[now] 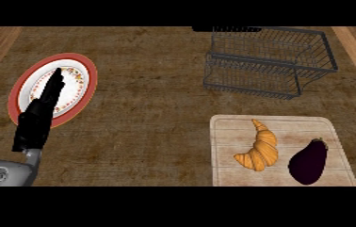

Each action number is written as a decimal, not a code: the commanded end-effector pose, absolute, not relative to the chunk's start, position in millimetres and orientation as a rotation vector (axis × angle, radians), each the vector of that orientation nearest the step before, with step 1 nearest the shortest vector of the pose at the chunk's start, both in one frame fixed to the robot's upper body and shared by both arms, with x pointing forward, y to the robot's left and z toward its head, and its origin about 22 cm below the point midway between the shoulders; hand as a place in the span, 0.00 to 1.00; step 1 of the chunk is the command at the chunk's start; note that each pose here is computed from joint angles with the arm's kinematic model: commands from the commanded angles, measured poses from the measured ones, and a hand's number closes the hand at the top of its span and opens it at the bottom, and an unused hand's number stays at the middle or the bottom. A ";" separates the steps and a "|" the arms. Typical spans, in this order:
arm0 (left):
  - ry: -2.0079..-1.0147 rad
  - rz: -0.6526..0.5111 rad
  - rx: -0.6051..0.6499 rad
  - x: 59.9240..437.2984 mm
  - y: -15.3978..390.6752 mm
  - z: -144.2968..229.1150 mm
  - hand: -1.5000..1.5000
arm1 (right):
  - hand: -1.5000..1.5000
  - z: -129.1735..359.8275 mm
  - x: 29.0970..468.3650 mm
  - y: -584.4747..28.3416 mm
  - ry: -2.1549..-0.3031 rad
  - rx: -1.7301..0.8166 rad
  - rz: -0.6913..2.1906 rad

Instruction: Pick the eggplant from the cutting board and place it in the tiered basket

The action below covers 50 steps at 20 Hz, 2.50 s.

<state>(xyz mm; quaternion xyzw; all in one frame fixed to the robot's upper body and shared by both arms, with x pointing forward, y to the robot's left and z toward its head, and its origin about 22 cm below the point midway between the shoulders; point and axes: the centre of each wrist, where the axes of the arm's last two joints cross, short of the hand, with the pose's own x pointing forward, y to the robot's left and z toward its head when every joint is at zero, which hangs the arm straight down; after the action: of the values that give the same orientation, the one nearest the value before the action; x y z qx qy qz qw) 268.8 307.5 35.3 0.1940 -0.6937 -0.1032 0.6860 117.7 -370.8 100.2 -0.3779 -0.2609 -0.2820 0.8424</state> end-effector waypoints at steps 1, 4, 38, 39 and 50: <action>-1.560 -0.246 0.426 277.4 304.6 41.0 0.50 | 0.00 125.8 130.2 -369.9 -0.362 -0.693 -0.683; -1.562 -0.254 0.420 284.5 289.3 45.3 0.50 | 0.00 123.1 134.9 -377.3 -0.302 -0.644 -0.662; -1.554 -0.264 0.397 299.2 277.8 42.2 0.50 | 0.00 123.6 174.1 -345.5 -0.107 -0.630 -0.505; -1.549 -0.254 0.404 289.7 282.4 27.0 0.50 | 0.00 121.1 178.4 -348.2 -0.097 -0.622 -0.517; -1.554 -0.260 0.422 287.7 290.3 46.1 0.50 | 0.00 85.8 198.2 -336.7 -0.078 -0.604 -0.543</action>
<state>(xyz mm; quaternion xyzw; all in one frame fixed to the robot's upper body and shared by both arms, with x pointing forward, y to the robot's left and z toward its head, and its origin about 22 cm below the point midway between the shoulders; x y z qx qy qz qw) 288.2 286.5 36.7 0.1817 -0.6938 -0.1153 0.6873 182.0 -338.8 93.8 -0.3110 -0.1011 -0.2198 0.9191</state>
